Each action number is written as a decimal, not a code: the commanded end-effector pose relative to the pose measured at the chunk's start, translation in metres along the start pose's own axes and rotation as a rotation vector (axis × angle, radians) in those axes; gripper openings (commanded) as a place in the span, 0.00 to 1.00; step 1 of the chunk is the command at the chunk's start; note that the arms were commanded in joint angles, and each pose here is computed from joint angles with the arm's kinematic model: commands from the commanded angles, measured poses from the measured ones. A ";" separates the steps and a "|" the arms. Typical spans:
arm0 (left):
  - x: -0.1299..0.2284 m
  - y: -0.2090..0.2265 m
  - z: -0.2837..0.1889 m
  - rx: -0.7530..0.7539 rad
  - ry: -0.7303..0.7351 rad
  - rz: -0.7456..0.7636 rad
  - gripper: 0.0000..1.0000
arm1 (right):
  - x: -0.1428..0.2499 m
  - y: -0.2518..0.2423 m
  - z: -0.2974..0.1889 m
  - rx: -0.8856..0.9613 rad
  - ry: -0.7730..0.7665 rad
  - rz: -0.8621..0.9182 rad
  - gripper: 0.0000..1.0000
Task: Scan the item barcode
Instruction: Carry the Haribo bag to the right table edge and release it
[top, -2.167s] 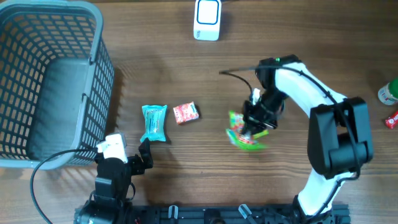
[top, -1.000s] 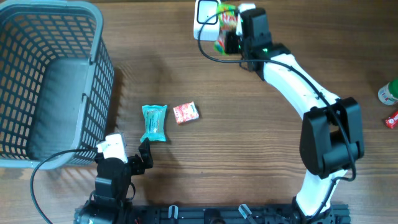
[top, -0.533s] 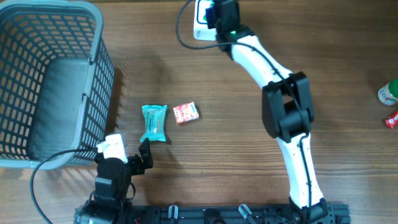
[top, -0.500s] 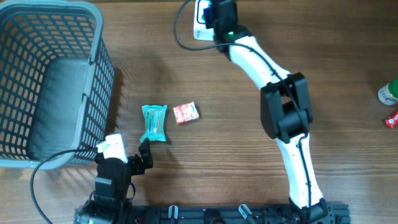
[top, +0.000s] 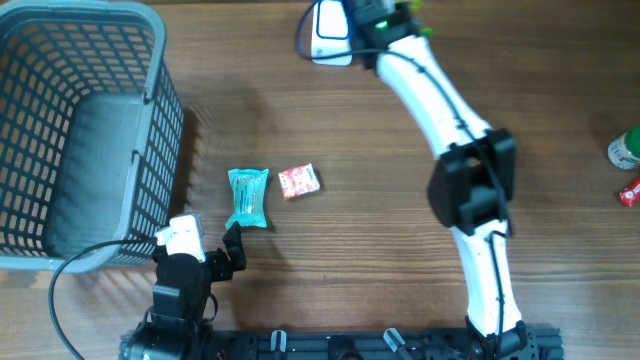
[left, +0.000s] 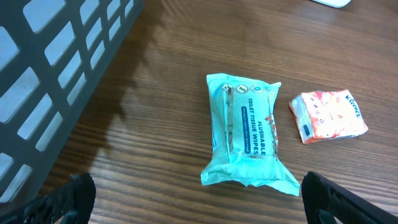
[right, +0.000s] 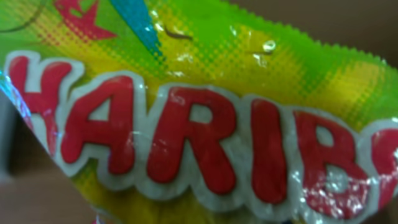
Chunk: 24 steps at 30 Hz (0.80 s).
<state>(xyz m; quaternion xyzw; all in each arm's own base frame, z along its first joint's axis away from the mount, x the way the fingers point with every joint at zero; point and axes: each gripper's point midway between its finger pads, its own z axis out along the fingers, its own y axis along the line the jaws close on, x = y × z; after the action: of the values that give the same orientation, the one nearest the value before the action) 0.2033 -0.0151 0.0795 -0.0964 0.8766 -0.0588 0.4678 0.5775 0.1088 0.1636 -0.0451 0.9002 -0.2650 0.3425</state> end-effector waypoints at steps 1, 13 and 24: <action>0.001 0.003 0.001 -0.015 -0.002 0.005 1.00 | 0.030 -0.168 0.015 0.194 0.139 0.357 0.04; 0.001 0.003 0.001 -0.014 -0.002 0.005 1.00 | 0.214 -0.278 0.177 -0.184 0.463 0.823 0.24; 0.001 0.003 0.001 -0.014 -0.002 0.005 1.00 | 0.063 -0.215 0.028 -0.696 0.224 0.753 1.00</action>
<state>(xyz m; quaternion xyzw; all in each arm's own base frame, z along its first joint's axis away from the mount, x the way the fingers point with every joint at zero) 0.2033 -0.0150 0.0795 -0.0965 0.8766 -0.0588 0.4678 0.5195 -0.1937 0.1193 0.2945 0.9248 0.0947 0.2215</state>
